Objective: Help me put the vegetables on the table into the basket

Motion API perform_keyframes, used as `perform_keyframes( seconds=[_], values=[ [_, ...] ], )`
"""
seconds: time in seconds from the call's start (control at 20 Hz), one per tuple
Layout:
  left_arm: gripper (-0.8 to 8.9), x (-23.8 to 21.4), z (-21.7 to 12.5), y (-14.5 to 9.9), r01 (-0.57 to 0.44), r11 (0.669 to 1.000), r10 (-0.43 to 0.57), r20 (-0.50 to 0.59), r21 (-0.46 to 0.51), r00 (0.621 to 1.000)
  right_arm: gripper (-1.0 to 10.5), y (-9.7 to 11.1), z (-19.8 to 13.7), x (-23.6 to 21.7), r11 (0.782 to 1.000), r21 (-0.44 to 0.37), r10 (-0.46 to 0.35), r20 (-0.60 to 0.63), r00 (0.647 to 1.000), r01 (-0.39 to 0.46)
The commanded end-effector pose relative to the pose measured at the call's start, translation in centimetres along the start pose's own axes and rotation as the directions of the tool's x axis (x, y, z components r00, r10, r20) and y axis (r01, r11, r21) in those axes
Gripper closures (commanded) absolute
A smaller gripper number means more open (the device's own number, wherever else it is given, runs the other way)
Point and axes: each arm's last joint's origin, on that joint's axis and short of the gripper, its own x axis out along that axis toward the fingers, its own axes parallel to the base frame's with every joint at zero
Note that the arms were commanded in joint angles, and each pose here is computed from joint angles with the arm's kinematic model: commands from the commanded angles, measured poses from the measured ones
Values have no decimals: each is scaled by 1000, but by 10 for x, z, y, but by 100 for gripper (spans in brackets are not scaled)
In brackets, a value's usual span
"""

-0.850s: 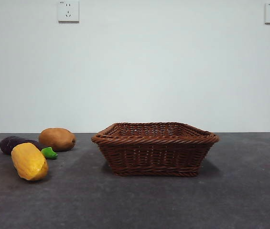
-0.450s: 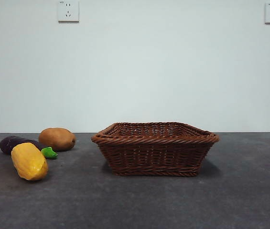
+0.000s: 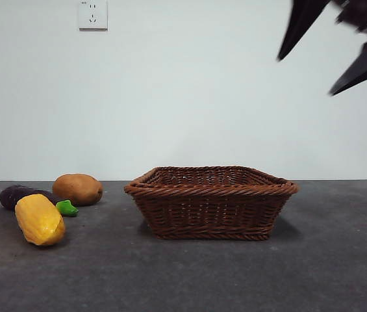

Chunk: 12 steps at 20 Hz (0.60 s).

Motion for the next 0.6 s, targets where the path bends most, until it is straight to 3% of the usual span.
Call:
perform_keyframes(
  seconds=[0.05,0.35,0.6],
  values=[
    [165,1,2,0,7,1000,-7,6,10,1000,322,-3,8,32,1000,3,-26,-60,998,27],
    [165,4,2,2,5,1000,-5,-10,-1,1000,360,-21,10,108,999,24,-41,-146,988,45],
    [165,5,2,3,-3,1000,3,-13,-3,1000,394,-36,4,145,998,48,-41,-175,984,50]
  ],
)
